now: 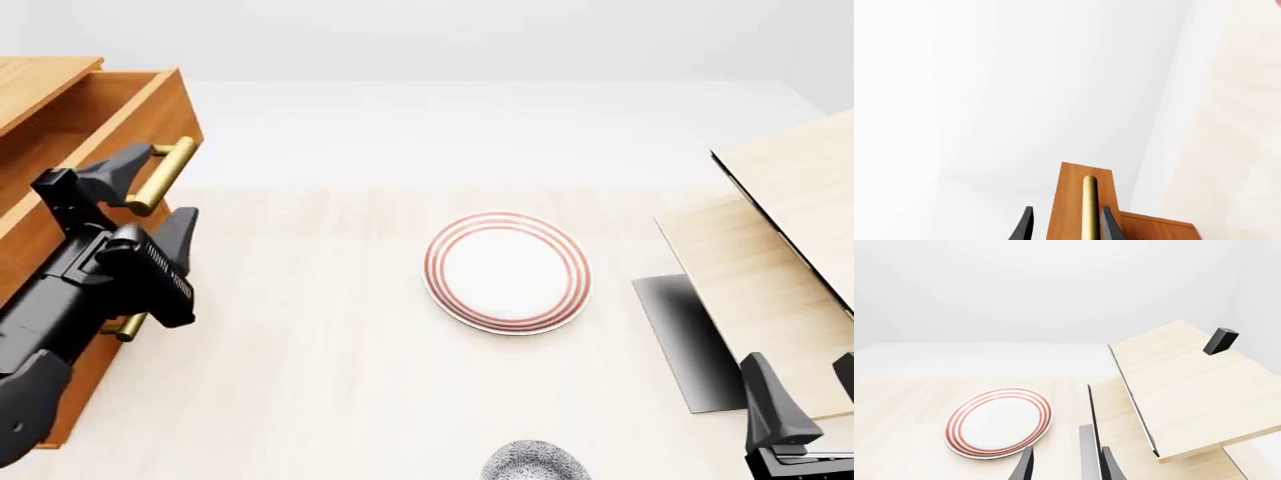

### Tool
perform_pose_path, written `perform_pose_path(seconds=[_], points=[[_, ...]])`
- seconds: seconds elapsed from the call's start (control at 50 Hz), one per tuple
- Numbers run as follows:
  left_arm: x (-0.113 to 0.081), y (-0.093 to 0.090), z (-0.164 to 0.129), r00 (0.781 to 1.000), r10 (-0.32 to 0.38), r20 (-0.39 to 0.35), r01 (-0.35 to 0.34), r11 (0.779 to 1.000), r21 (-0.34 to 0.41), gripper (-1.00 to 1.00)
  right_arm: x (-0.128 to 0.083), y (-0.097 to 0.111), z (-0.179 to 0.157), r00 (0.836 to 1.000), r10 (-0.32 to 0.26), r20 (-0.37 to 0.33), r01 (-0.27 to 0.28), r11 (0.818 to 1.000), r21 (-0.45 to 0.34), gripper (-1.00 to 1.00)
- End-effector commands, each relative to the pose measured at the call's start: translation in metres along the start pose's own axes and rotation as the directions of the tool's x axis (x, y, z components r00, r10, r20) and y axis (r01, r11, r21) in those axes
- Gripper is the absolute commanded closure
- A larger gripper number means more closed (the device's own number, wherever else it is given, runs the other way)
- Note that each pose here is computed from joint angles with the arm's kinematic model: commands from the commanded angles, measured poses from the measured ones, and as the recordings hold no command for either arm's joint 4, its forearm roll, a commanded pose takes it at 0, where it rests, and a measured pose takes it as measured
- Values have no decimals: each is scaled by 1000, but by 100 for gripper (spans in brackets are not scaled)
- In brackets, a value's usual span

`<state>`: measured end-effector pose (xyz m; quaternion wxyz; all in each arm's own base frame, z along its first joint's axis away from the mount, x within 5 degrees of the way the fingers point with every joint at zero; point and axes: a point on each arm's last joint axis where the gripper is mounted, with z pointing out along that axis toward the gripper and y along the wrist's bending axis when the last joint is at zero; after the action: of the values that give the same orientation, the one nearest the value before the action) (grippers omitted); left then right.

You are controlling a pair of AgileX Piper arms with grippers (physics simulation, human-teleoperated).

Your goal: Open the top drawer of the cabinet and put the bowl in it.

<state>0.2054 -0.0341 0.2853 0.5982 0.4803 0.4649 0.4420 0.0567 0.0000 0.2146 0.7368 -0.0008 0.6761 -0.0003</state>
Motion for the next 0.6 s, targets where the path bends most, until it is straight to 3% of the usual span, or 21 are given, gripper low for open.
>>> perform_pose_path(seconds=[0.02,0.06,0.08,0.12,0.24,0.28,0.38,0.48,0.52,0.54,0.56,0.6], points=[[-9,14,-10,998,-45,38,45,999,-8,-100,0,0,0,1000,1,0,-1,1000,0,-100],[-7,27,-15,996,-89,23,90,995,-32,-100,0,0,0,1000,1,0,-1,1000,0,-100],[-16,36,-13,990,-128,63,129,991,-22,-100,0,0,0,1000,0,0,0,1000,0,-100],[-7,45,-21,987,-158,17,159,987,-39,-100,0,0,0,1000,1,0,-1,1000,0,-100],[-18,41,-18,974,-214,66,214,977,7,-100,0,0,0,1000,1,0,-1,1000,0,-100],[-14,50,-17,962,-271,31,270,962,29,-100,0,0,0,1000,0,0,0,1000,0,-100],[-15,56,-21,951,-307,34,306,952,24,-100,0,0,0,1000,1,0,-1,1000,0,-100],[-16,75,-21,930,-368,22,367,930,31,-100,0,0,0,1000,0,0,0,1000,0,-100],[-4,78,-33,937,-349,-33,348,937,-23,-100,0,0,0,1000,0,0,0,1000,0,-100],[-13,91,-29,910,-414,-1,414,910,6,-100,0,0,0,1000,1,0,-1,1000,0,-100],[-7,92,-32,911,-411,-33,411,911,-4,-100,0,0,0,1000,1,0,-1,1000,0,-100],[-10,99,-32,895,-446,-21,447,895,-1,-100,0,0,0,1000,1,1,-1,1000,0,-100]])
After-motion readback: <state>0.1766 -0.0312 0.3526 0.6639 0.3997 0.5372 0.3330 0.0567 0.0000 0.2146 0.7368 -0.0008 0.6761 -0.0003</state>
